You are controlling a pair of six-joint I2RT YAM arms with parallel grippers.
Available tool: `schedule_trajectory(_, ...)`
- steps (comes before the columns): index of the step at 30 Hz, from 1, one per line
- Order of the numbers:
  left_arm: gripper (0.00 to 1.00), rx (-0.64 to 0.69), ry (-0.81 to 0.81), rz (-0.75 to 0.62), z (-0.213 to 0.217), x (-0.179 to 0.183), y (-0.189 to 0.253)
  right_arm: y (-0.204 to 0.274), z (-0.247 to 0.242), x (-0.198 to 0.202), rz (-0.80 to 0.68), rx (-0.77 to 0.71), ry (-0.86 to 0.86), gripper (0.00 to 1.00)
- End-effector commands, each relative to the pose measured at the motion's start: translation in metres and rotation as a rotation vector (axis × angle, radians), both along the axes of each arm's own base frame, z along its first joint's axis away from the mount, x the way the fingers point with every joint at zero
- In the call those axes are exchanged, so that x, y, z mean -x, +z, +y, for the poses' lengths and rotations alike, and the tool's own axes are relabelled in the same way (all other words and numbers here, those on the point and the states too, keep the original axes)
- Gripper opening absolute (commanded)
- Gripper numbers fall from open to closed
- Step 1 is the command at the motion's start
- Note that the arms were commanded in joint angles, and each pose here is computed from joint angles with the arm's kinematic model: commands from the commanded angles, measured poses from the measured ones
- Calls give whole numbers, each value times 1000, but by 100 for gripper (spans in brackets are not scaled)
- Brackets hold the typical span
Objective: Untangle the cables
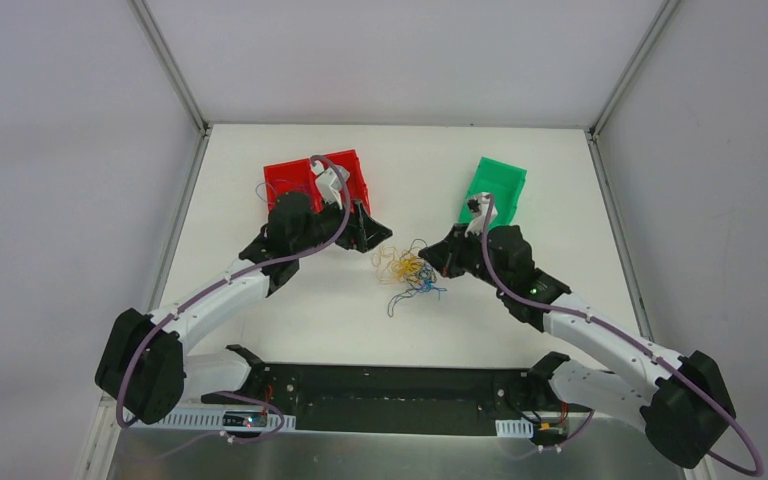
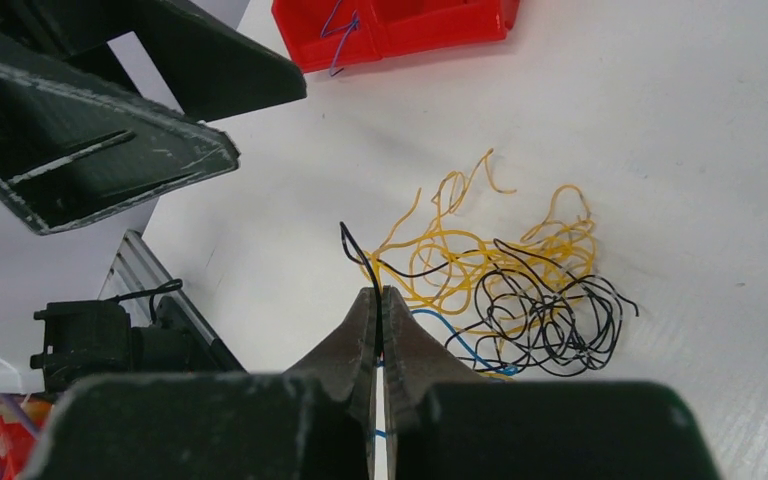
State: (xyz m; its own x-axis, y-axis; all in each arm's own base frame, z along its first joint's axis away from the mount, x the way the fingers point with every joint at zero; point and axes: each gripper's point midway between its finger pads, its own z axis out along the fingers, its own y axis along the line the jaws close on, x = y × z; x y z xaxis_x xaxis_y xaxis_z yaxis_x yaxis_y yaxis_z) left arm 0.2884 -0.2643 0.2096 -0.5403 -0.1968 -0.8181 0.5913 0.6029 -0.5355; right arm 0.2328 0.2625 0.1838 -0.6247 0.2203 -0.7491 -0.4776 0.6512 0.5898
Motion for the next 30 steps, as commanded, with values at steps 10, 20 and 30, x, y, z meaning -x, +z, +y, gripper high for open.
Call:
schedule_trajectory(10, 69, -74, -100, 72, -21, 1, -18, 3, -35, -30, -38, 41, -270, 1)
schedule_trajectory(20, 68, -140, -160, 231, -41, -5, -54, -11, -41, -39, 7, 78, -327, 0)
schedule_trajectory(30, 62, -198, -215, 248, -53, 2, -67, -15, -42, -41, 20, 83, -340, 1)
